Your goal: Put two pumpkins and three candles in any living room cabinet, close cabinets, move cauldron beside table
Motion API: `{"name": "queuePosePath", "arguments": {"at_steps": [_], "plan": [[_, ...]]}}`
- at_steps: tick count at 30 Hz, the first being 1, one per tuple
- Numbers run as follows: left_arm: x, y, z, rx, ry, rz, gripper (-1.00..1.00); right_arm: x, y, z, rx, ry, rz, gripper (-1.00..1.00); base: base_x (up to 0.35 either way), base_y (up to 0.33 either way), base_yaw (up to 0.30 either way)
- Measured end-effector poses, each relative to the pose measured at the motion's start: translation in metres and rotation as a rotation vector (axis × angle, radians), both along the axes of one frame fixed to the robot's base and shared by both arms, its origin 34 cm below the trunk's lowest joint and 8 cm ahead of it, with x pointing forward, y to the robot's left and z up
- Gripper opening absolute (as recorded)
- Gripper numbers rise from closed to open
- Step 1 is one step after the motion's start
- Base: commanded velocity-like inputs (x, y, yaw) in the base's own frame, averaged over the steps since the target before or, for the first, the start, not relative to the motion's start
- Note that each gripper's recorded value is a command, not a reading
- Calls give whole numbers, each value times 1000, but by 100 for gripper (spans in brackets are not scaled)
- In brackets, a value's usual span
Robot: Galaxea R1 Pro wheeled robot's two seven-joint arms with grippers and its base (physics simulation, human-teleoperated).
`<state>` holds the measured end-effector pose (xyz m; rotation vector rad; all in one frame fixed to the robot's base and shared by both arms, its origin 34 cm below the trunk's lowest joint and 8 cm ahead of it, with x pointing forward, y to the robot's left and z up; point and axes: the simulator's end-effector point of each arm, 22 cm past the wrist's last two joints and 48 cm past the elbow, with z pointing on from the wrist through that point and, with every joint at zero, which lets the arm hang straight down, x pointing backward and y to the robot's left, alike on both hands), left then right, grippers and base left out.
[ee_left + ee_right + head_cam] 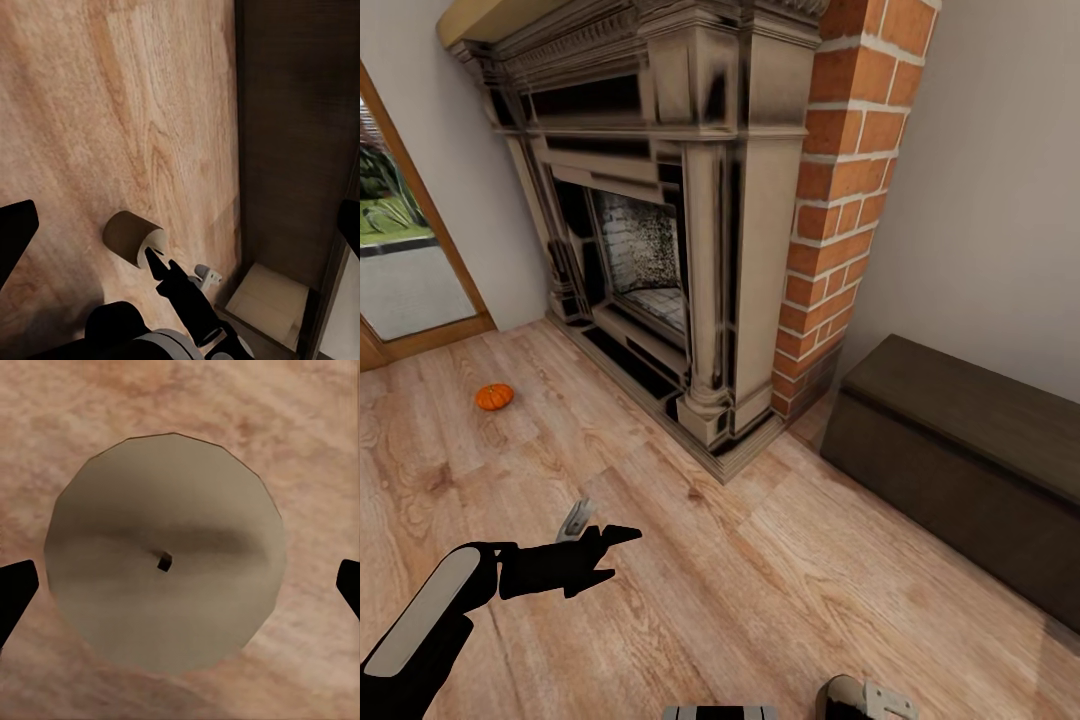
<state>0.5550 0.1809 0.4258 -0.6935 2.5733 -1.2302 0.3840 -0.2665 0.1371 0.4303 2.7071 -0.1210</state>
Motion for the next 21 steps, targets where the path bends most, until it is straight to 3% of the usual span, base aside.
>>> {"name": "queuePosePath", "arguments": {"at_steps": [9,16,21], "plan": [[0,0,0,0,0,0,100,1,3,1,1,-7,1,100,0,0,0],[1,-1,5,-3,-12,-4,100,2,24,1,23,-11,25,100,0,0,0],[6,-7,38,-77,-83,-18,100,3,28,1,28,-11,29,100,0,0,0]]}}
